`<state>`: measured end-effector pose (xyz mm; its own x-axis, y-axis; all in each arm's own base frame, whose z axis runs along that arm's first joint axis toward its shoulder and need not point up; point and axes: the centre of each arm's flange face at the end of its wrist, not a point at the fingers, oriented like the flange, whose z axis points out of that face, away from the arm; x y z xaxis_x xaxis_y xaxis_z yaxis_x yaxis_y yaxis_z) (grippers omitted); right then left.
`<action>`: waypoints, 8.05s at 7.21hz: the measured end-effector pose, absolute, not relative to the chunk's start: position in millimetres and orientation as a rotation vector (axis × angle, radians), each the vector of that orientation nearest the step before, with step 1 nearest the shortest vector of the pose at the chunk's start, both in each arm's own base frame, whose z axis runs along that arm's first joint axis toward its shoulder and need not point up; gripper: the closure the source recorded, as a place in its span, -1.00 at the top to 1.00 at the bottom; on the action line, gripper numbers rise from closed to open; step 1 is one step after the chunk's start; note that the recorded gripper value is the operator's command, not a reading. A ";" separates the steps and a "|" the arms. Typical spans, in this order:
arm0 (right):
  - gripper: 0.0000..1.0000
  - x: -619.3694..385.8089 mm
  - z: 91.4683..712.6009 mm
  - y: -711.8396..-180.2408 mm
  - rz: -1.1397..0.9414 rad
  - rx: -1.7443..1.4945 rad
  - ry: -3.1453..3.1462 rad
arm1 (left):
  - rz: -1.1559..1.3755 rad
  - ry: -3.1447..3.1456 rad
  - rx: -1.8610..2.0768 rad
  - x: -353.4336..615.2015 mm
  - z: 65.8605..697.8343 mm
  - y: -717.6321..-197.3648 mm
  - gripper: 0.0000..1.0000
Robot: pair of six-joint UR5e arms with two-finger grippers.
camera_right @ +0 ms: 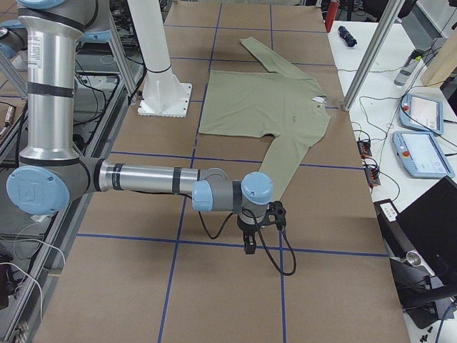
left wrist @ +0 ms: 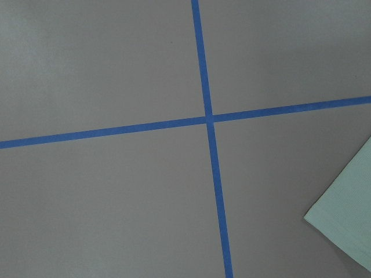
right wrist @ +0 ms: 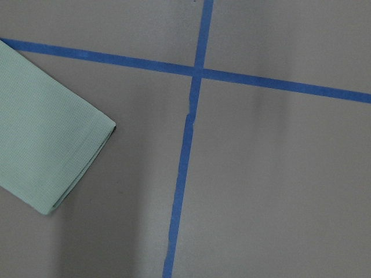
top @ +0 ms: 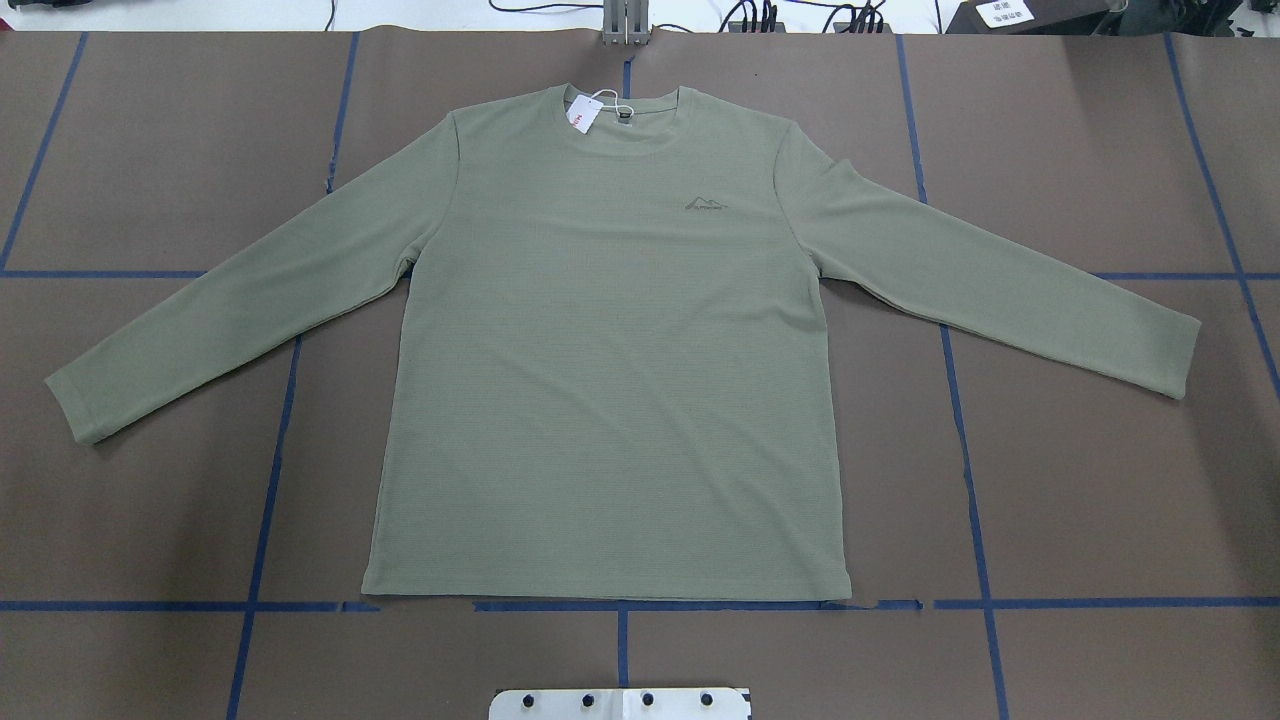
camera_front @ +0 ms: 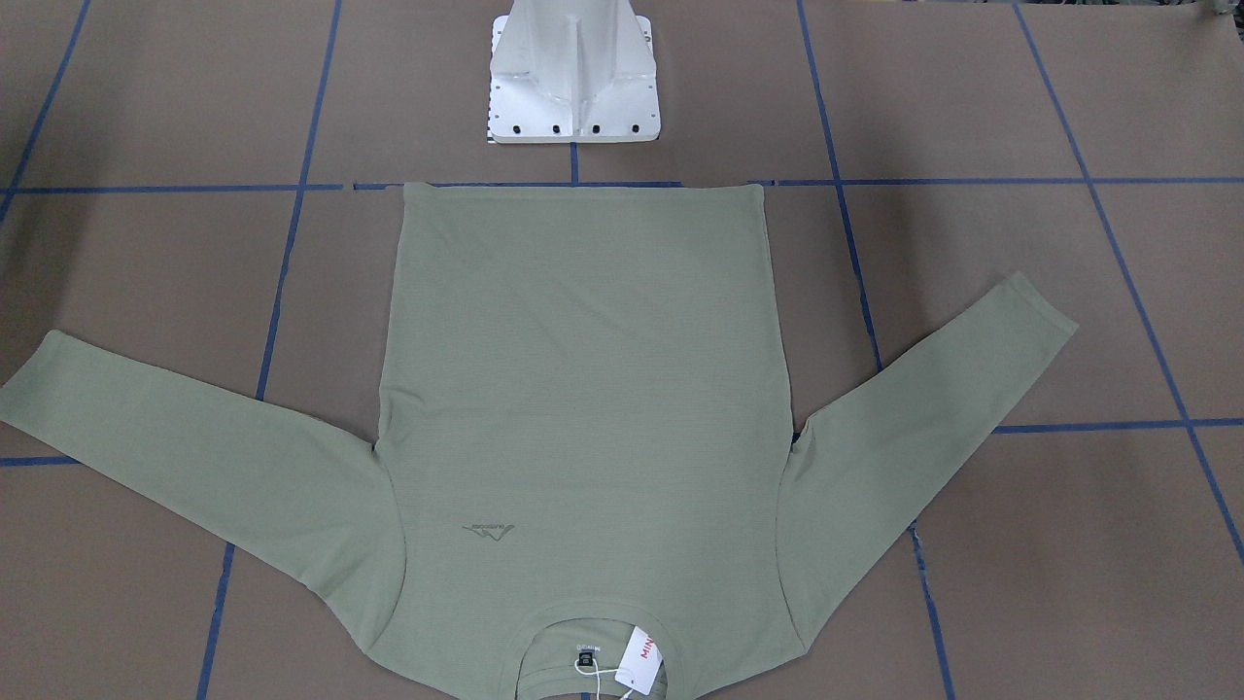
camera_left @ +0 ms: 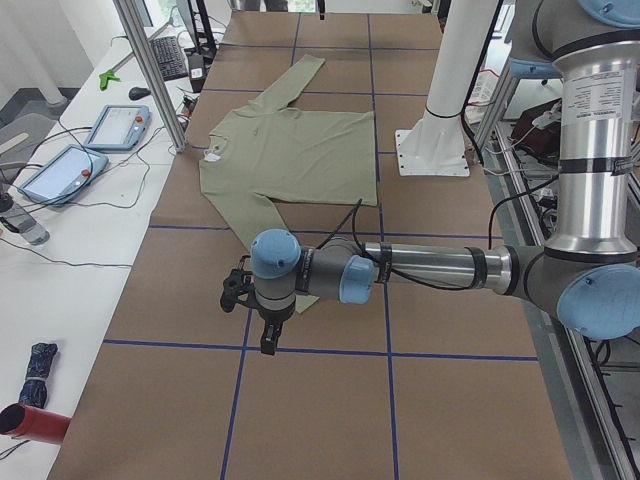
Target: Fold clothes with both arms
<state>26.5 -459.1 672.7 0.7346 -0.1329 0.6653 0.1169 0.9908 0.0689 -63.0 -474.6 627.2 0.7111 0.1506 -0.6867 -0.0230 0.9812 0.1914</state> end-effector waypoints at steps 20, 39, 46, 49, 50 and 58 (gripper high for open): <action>0.45 -154.6 699.0 -499.4 0.069 0.298 -0.772 | 0.303 0.741 0.691 -60.8 575.7 -494.4 1.00; -1.00 -156.3 406.3 -505.7 0.185 0.230 -0.687 | 0.301 0.741 0.685 -60.9 579.0 -494.9 1.00; -1.00 -493.1 69.7 -589.2 0.506 0.197 -0.608 | 0.297 0.743 0.675 -60.1 589.5 -497.6 1.00; -1.00 -615.0 41.2 -579.2 0.498 0.335 -0.700 | 0.296 0.744 0.669 -60.1 593.7 -497.7 1.00; -1.00 -643.4 26.2 -567.0 0.505 0.374 -0.737 | 0.294 0.744 0.666 -60.1 595.3 -497.7 1.00; 1.00 -693.2 -25.7 -566.7 0.490 0.404 -0.867 | 0.288 0.745 0.656 -60.4 603.3 -497.6 1.00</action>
